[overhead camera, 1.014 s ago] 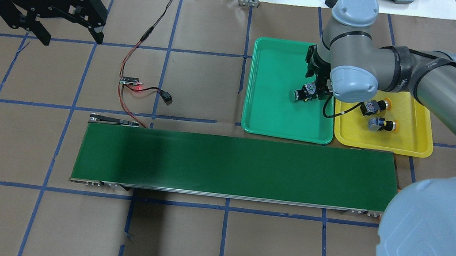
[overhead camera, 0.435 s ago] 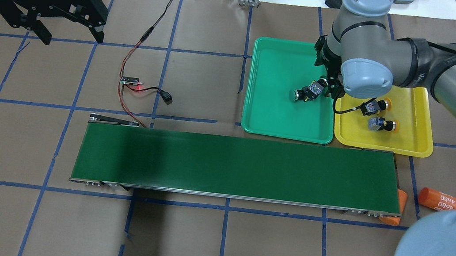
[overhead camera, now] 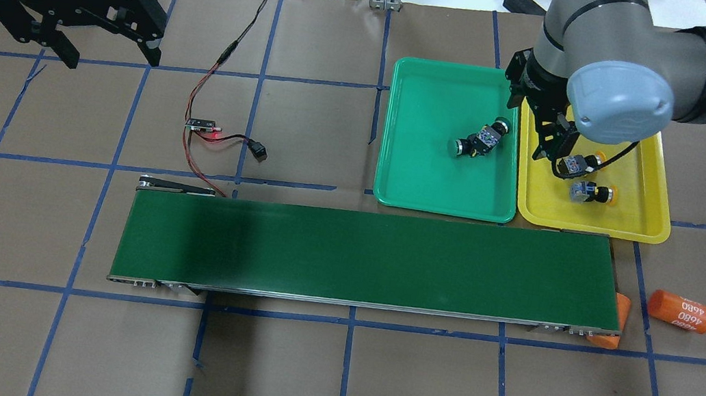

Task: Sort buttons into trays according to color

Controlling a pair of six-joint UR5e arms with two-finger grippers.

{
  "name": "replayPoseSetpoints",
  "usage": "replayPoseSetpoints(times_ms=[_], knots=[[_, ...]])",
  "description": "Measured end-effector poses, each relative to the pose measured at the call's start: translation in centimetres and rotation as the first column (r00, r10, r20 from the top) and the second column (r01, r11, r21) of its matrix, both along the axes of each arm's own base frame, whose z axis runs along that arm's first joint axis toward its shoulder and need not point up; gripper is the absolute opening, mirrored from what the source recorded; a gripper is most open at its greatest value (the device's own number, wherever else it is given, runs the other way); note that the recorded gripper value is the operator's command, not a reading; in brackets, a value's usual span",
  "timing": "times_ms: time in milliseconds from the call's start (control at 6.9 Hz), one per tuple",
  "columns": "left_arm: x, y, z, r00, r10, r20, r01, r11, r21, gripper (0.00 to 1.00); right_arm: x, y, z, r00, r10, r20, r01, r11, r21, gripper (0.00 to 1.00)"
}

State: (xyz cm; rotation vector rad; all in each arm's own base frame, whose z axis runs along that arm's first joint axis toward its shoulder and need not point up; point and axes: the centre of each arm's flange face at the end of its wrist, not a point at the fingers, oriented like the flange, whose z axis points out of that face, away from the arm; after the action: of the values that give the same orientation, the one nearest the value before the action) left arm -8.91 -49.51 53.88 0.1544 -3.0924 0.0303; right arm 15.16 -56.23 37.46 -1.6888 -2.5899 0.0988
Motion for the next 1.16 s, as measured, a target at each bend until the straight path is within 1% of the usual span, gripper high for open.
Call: replayPoseSetpoints(times_ms=[290,435,580,724,869,1014,1159], knots=[[0.0,0.0,0.0,1.0,0.0,-0.001,0.0,1.0,0.0,1.0,-0.2,4.7,4.2,0.997,0.081,-0.003,-0.081,0.995,0.064,1.0],[0.0,0.0,-0.1,1.0,0.001,-0.001,-0.001,1.0,0.001,1.0,-0.2,6.9,5.4,0.992,0.127,-0.001,-0.127,0.987,0.095,1.0],[0.1,0.0,-0.1,1.0,0.001,0.0,-0.001,1.0,0.001,1.0,-0.2,9.2,6.8,0.979,0.206,0.005,-0.205,0.973,0.104,1.0],[0.1,0.1,-0.1,1.0,0.002,0.0,-0.002,1.0,0.002,1.0,-0.2,11.5,8.1,0.938,0.345,0.012,-0.345,0.933,0.1,1.0],[0.1,0.1,-0.1,1.0,0.002,0.0,-0.002,1.0,0.002,1.0,-0.2,13.6,8.6,0.847,0.531,0.025,-0.53,0.841,0.108,1.0],[0.1,0.1,-0.1,1.0,0.002,0.0,-0.002,1.0,0.002,1.0,-0.3,15.1,9.1,0.734,0.678,0.038,-0.678,0.728,0.106,1.0],[0.1,0.1,-0.1,1.0,0.002,0.0,-0.002,1.0,0.003,1.0,-0.4,15.8,9.2,0.648,0.761,0.046,-0.76,0.641,0.103,1.0]])
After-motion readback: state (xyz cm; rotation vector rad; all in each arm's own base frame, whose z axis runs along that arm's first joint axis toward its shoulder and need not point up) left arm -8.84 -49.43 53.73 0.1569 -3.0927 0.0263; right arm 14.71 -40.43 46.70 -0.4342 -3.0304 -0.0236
